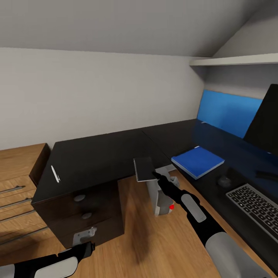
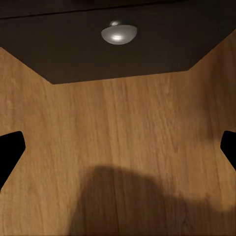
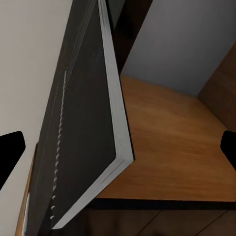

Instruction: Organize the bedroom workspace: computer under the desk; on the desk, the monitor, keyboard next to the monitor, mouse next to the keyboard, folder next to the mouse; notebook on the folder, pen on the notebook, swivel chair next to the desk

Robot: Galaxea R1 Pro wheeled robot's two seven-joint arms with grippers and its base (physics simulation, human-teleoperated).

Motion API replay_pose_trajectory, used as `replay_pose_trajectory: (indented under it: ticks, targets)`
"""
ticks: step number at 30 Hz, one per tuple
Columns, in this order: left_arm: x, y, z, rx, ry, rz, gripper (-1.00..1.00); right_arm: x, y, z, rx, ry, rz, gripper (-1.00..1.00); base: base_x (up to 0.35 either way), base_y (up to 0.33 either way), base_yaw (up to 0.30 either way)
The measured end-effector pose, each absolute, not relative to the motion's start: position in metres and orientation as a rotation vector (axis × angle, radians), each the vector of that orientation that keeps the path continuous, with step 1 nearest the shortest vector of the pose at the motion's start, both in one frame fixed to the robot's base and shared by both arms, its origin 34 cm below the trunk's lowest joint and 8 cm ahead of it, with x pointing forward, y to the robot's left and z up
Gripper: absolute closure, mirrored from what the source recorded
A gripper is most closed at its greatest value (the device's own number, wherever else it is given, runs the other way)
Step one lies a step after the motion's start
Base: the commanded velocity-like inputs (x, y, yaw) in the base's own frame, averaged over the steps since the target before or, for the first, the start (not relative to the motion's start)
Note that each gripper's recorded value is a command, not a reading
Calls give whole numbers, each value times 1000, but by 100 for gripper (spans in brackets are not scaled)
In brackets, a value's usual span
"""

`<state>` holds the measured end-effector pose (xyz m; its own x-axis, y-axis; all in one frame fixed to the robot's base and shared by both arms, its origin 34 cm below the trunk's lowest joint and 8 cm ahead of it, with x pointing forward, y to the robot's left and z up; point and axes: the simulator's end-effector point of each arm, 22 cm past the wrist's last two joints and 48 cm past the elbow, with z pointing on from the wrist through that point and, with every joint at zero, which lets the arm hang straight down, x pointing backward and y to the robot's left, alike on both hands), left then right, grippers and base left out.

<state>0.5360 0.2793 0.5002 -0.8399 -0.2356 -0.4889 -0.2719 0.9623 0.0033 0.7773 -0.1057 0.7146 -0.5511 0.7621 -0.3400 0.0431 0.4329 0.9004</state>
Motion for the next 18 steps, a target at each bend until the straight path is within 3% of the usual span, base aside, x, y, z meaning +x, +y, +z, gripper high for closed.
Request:
replay_pose_trajectory:
  ticks: [18]
  targets:
    - [536,279,500,-360,2610,99,-100,777,-105,714,677,1910,1170,-100,4,2,0]
